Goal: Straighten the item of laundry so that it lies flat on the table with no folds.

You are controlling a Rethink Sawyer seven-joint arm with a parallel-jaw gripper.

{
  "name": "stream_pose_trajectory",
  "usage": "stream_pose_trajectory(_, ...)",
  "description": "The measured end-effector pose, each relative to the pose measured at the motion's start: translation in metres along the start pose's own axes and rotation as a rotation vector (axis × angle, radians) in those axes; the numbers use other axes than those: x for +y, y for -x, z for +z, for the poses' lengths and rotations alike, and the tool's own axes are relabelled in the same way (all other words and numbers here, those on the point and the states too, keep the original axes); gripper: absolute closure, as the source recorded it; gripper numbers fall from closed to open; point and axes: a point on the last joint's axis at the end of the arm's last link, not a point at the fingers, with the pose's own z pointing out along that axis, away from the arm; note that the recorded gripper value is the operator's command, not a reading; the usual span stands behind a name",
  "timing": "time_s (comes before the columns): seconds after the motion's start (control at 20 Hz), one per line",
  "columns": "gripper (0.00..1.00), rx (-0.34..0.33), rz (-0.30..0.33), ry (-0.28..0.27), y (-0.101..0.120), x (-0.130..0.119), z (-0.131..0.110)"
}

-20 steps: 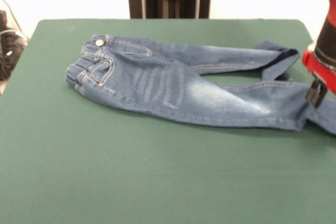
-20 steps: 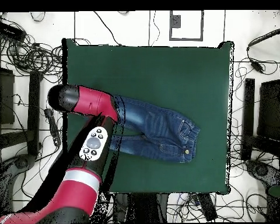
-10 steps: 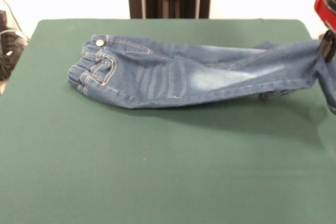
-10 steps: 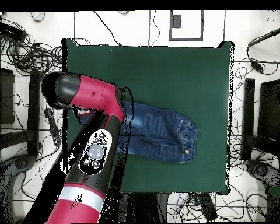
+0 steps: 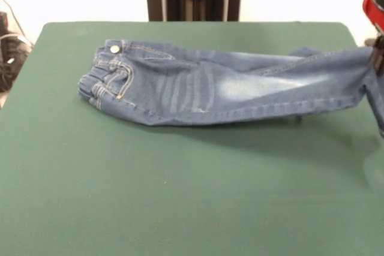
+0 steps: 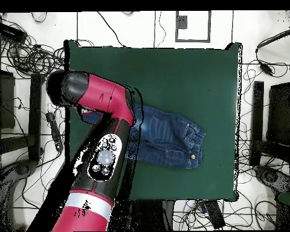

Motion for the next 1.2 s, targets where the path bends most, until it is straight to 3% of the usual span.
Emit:
stream_pose_trajectory(0.25, 1.00, -0.010, 0.061, 0.078, 0.019, 0.015, 0.006)
stream_pose_trajectory(0.5, 1.00, -0.051, 0.081, 0.144, 0.033, 0.024, 0.022)
stream_pose_trajectory(0.85, 1.00, -0.067, 0.097, 0.192, 0.036, 0.029, 0.037)
stream_pose_trajectory(1.2, 1.00, -0.016, 0.113, 0.197, 0.024, 0.030, 0.045)
